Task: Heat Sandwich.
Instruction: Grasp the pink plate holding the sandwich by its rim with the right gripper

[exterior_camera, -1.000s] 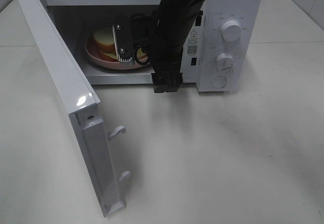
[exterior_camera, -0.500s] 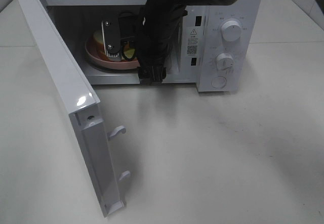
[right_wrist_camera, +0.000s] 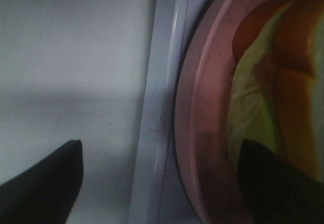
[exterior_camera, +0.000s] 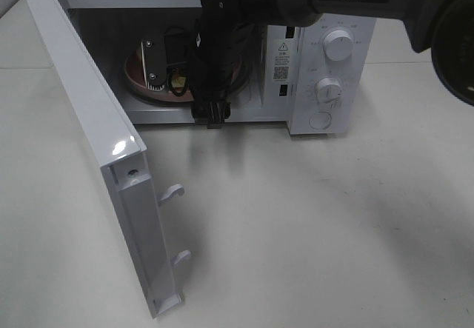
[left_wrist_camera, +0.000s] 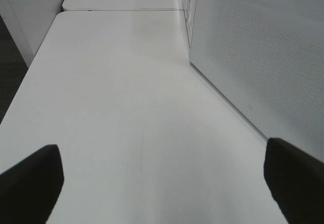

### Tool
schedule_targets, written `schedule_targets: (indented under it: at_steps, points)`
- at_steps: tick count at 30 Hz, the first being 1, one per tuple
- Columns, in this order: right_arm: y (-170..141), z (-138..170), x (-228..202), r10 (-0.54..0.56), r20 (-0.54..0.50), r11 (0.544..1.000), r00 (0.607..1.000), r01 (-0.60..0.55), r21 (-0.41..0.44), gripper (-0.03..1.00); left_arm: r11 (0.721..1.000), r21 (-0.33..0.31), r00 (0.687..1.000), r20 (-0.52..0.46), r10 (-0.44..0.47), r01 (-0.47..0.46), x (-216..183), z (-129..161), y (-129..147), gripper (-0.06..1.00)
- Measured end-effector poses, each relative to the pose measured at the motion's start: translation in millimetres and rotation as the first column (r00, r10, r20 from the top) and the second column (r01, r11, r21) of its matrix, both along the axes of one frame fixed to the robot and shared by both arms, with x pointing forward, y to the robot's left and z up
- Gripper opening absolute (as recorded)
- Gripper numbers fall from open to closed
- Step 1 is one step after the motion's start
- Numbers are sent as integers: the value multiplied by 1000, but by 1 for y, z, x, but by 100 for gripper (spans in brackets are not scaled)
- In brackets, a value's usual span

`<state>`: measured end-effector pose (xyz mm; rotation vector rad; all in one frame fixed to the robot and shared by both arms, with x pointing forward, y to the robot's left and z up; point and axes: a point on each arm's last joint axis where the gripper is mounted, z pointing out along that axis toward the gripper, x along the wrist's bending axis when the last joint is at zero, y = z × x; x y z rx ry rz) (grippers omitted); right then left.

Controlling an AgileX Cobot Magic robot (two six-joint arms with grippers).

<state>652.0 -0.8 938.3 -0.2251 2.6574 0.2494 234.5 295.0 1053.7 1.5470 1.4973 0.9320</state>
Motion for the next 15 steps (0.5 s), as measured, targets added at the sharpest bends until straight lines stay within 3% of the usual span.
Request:
schedule_targets:
  at_steps: [15]
  points:
    - [8,-17,13,-1,20,1000,1000,1,5,79,1000,4,1000,0,3,-3,0,0,0,99]
